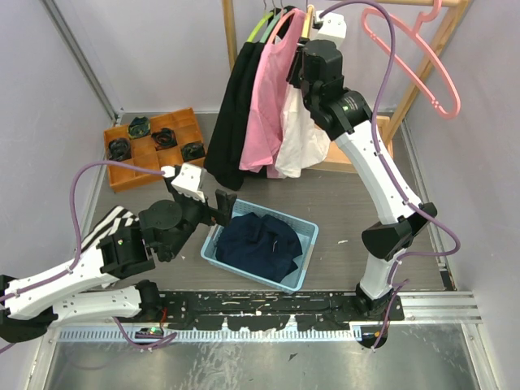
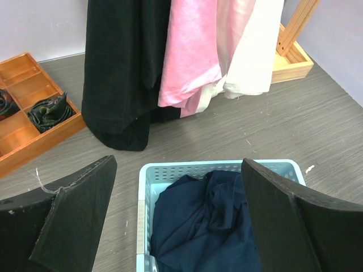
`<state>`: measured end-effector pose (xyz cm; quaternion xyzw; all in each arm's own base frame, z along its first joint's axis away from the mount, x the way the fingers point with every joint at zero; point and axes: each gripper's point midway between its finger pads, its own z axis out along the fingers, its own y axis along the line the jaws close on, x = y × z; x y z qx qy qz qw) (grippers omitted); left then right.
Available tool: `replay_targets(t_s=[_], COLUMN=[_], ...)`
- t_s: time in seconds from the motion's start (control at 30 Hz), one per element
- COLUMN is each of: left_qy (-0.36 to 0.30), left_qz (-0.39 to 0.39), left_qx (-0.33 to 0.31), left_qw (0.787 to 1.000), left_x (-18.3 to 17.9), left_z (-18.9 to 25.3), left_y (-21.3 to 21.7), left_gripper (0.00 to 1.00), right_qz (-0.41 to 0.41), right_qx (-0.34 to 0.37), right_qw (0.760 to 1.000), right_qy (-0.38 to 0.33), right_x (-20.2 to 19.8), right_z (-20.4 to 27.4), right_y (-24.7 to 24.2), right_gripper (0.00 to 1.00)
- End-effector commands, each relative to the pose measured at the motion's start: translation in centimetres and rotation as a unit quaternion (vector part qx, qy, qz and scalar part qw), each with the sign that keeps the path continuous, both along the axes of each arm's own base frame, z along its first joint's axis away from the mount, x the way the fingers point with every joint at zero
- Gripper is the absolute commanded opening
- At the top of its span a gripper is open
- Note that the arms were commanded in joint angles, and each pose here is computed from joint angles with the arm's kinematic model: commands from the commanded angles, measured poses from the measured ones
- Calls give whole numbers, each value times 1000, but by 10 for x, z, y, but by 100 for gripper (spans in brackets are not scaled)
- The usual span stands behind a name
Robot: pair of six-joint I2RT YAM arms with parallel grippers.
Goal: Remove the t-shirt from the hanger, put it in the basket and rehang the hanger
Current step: Pick up the hanger from the clothesline.
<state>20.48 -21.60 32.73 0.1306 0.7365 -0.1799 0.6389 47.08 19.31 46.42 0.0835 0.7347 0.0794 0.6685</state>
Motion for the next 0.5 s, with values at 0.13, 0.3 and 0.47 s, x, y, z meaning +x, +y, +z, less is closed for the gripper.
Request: replay_targets(t_s=[0.13, 0.3, 0.47], left_qy=[-9, -9, -10], left_qz=[-5, -7, -9], left_qx=[-13, -14, -12], left_qw=[1000, 1000, 1000], left_x=[2, 3, 3], left_z=[8, 8, 9], left_y=[-7, -9, -12], left_gripper=[98, 98, 98], right_qz=[-34, -36, -37], right_qx=[4, 1, -1], right_qw=[999, 999, 998], right_qy=[-33, -36, -42], right_x=[-18, -19, -19], right_z=[35, 38, 43], right_y=[-35, -43, -49], right_gripper=[31, 18, 7])
